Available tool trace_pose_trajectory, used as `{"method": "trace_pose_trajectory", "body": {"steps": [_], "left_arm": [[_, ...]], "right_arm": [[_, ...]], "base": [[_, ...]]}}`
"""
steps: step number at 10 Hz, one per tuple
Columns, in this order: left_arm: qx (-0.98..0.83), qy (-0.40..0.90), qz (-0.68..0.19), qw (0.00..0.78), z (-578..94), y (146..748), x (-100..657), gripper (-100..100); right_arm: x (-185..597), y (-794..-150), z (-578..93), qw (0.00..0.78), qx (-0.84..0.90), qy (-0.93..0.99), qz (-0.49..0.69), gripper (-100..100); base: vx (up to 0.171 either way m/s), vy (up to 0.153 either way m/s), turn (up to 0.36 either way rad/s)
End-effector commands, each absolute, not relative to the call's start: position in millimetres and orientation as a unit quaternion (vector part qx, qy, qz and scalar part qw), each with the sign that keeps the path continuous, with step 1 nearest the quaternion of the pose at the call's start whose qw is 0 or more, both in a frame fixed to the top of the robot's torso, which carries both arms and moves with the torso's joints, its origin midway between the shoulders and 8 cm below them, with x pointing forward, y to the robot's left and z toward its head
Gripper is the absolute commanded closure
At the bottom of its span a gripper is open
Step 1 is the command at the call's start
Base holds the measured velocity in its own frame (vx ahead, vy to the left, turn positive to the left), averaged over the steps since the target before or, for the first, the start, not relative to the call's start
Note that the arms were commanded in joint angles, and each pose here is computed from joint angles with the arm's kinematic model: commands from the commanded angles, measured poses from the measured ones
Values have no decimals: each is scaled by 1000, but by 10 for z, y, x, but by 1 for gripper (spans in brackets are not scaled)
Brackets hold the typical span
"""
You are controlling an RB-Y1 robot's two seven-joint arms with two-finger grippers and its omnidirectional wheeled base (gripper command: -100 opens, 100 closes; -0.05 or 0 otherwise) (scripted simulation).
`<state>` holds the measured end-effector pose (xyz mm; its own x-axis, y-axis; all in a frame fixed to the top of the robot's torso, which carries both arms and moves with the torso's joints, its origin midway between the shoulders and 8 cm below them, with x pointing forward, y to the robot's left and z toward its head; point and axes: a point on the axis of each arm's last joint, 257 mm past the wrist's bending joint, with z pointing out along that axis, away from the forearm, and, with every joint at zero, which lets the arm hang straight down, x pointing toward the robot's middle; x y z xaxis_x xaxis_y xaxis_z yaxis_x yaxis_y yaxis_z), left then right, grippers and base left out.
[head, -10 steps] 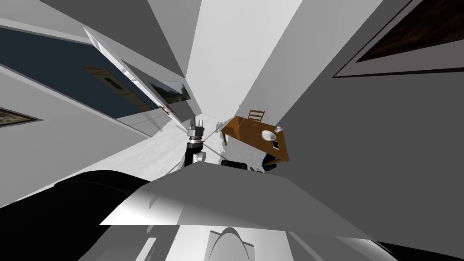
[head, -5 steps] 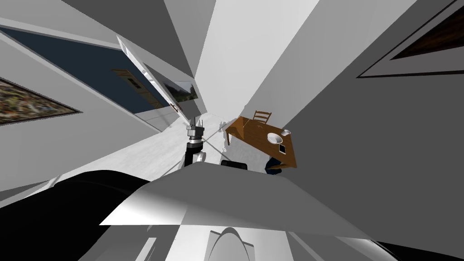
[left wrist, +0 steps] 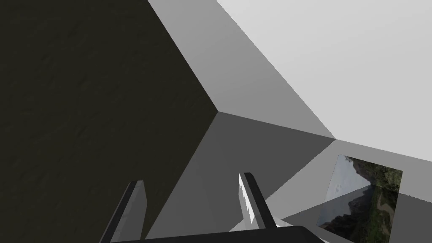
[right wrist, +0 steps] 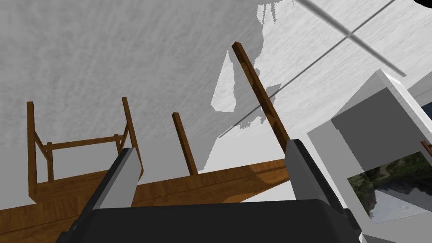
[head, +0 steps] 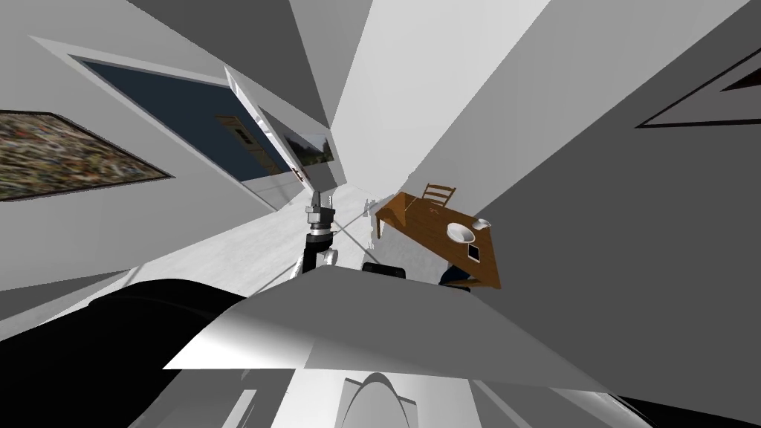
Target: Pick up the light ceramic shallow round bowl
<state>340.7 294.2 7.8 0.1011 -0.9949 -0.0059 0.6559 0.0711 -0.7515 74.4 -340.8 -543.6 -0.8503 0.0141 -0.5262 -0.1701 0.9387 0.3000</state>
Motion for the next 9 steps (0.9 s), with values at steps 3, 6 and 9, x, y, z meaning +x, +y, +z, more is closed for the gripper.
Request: {"method": "trace_pose_trajectory", "body": {"steps": [3,6,9], "left_arm": [[-304,279,-610,677,78,2943,3407,0],[-304,279,-610,677,78,2943,3407,0],[-304,279,-610,677,78,2944,3406,0]], "right_arm": [[484,-3926,-5539,232,-79,961,125,-100],[204,-4664,-5553,182,-123,974,61,-100],[56,-5114,-5503,153,-142,978,23,-100]], "base": [[27,15,103],[71,29,277],[53,0,90]]}}
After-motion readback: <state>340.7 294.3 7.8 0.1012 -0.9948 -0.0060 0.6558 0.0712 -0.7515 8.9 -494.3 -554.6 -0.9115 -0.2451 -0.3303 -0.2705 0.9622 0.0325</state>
